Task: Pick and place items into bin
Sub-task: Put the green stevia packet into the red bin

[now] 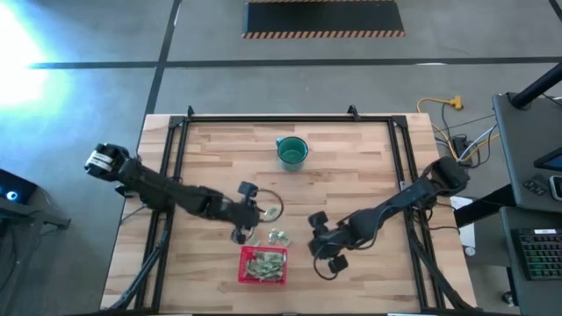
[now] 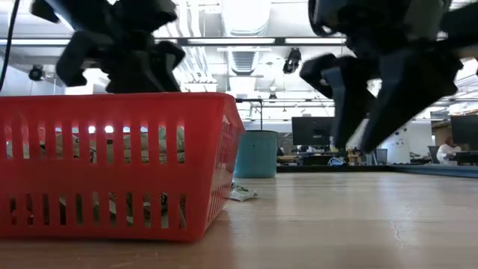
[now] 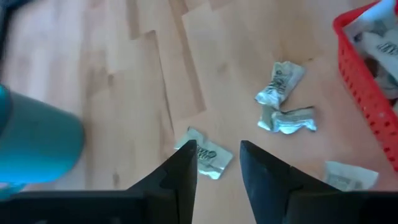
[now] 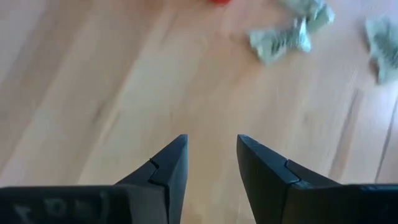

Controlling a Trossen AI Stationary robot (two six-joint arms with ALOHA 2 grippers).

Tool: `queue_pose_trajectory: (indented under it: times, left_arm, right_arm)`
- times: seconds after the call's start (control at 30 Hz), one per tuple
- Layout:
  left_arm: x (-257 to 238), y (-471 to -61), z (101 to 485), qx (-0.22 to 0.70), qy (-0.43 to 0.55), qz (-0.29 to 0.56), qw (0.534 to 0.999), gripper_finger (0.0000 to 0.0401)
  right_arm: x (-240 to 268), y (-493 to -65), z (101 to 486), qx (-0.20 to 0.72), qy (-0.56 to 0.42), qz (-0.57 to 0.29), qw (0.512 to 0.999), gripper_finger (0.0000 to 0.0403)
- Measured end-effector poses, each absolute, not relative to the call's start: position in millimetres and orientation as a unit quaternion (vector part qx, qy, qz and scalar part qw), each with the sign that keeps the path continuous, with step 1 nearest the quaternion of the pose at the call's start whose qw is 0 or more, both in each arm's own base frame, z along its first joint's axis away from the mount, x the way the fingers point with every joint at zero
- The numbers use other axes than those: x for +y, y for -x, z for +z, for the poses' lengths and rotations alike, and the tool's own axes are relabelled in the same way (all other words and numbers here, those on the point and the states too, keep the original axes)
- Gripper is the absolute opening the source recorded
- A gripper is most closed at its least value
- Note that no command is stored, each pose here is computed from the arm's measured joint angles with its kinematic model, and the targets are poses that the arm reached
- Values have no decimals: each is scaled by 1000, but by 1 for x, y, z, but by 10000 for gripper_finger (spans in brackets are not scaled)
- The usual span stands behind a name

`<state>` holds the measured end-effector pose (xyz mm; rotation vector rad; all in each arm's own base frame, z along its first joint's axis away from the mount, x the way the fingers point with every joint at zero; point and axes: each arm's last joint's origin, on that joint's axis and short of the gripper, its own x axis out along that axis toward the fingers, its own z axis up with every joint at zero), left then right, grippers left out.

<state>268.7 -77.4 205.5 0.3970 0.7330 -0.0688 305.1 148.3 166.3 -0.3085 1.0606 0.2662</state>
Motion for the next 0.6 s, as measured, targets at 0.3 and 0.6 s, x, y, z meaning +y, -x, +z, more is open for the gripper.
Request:
queue_pose_trajectory:
  times: [0.3, 0.6]
  left_arm:
    - [-56, -275, 204, 359, -145, -68, 920, 105]
    - [-35, -280, 206, 352, -150, -40, 923, 105]
  right_arm:
    - [133, -277, 191, 478, 121, 113, 863, 123]
    - [105, -247, 255, 354, 170, 47, 918, 109]
